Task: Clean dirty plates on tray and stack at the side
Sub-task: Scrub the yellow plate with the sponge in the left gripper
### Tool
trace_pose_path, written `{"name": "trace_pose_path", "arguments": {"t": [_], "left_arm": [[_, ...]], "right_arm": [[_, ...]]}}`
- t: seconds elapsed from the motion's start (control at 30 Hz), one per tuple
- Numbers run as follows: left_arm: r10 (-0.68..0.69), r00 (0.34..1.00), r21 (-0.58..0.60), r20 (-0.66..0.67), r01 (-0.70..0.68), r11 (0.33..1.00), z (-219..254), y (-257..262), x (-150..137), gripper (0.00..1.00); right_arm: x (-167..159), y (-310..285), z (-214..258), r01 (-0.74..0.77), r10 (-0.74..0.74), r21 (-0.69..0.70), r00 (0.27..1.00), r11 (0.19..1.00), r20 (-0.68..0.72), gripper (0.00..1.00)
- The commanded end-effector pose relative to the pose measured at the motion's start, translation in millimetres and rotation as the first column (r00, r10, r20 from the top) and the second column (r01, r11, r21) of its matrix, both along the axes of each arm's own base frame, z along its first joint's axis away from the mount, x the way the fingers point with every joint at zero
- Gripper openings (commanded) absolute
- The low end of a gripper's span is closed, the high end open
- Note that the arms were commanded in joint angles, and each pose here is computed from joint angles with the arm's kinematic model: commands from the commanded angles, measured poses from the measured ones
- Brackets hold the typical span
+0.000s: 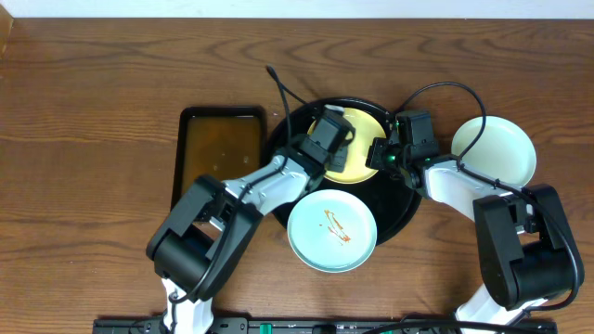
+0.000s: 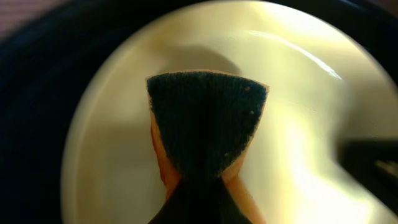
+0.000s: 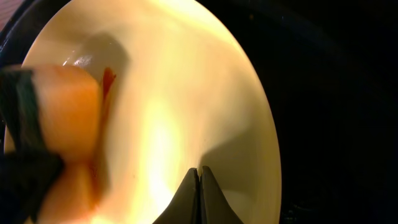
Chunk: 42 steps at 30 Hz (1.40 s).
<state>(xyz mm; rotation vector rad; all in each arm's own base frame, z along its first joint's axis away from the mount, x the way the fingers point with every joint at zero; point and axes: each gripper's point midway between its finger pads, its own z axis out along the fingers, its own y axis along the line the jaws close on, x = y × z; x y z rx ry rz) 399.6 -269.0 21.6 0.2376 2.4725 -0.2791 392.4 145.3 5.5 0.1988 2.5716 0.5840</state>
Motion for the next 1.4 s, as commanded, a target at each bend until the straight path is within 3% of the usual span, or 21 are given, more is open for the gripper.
{"name": "trace_pose_path", "arguments": {"t": [0.0, 0.2, 0.33, 0.53, 0.83, 1.37], "left_arm": [[0.069, 0.997, 0.093, -0.025, -0.066, 0.993, -18, 39, 16, 0.08], [-0.105, 0.993, -0.036, 0.049, 0.106, 0.994, 40, 8, 16, 0.08], [-0.192, 0.978, -0.112, 0.080, 0.200, 0.973, 53, -20, 9, 0.08], [-0.258, 0.966, -0.066, 0.004, 0.258, 0.964, 40, -26, -6, 0.07], [-0.243, 0.970, -0.041, -0.001, 0.243, 0.969, 102, -25, 19, 0.07], [-0.291, 0.937, 0.025, -0.192, 0.301, 0.953, -30, -33, 14, 0.08]], "right_arm": [[-6, 1, -11, 0.001, -0.002, -0.008, 0.999, 1.000, -0.039, 0.01], [-8, 1, -12, 0.001, -0.002, -0.010, 0.999, 1.000, -0.045, 0.01], [-8, 1, -12, 0.001, -0.002, -0.010, 0.999, 1.000, -0.047, 0.01], [-12, 0, -15, 0.001, -0.002, -0.016, 0.998, 1.000, -0.069, 0.01], [-13, 0, -15, 0.001, -0.002, -0.017, 0.998, 1.000, -0.070, 0.01], [-13, 0, -15, 0.001, -0.002, -0.017, 0.997, 1.000, -0.071, 0.01]]}}
